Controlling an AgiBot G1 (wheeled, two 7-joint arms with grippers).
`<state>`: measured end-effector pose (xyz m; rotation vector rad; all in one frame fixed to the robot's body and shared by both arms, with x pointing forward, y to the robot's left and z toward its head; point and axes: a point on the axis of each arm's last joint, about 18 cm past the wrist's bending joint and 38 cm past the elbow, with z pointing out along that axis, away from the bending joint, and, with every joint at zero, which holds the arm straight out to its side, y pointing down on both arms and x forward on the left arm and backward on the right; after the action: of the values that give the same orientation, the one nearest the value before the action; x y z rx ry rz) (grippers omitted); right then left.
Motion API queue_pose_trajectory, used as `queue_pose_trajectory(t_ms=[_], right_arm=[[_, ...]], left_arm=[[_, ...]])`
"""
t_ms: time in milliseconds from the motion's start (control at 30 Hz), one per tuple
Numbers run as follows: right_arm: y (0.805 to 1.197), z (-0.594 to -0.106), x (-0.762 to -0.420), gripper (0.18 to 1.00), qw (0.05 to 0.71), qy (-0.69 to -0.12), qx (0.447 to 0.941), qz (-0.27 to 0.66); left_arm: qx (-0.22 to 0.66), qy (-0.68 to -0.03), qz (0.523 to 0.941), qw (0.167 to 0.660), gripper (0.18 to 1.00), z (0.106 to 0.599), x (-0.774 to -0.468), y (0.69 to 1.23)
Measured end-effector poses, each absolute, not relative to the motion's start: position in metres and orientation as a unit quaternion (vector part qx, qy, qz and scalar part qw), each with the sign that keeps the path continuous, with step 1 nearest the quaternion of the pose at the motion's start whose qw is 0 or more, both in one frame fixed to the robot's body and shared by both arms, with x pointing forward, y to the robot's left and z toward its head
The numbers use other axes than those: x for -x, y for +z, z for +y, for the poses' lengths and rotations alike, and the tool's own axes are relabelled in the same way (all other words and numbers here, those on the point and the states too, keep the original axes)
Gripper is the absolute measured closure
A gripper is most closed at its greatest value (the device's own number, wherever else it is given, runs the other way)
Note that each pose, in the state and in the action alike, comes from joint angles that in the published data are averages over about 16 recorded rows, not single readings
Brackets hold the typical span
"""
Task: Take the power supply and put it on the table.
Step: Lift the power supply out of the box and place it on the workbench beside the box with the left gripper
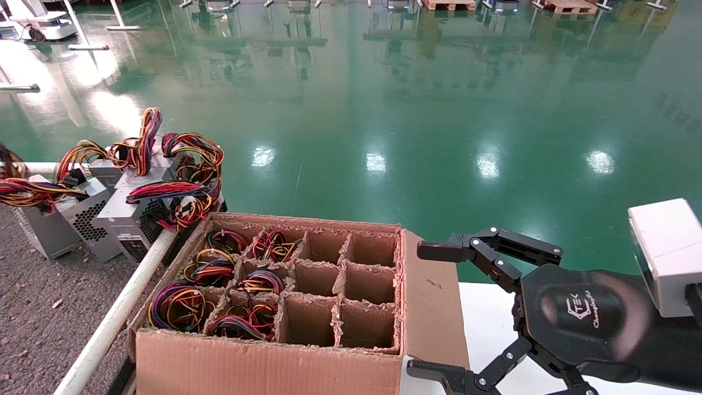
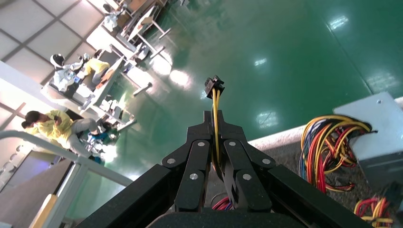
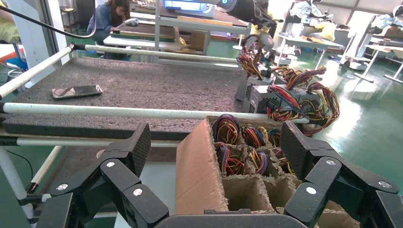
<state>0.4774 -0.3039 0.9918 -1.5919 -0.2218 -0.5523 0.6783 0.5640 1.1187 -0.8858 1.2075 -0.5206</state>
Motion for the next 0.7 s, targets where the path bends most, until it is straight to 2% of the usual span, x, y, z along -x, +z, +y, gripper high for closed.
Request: queue_pose_trajectory(t_ms=[700], right_arm=[[0.9918,-0.3040,-0.4775,0.178,0.660,-0.244,0.703,-0.098]], left_arm=[[0.415,-0.233,0.542,0.693,0.983,0.5707,-0.6765,1.1098]])
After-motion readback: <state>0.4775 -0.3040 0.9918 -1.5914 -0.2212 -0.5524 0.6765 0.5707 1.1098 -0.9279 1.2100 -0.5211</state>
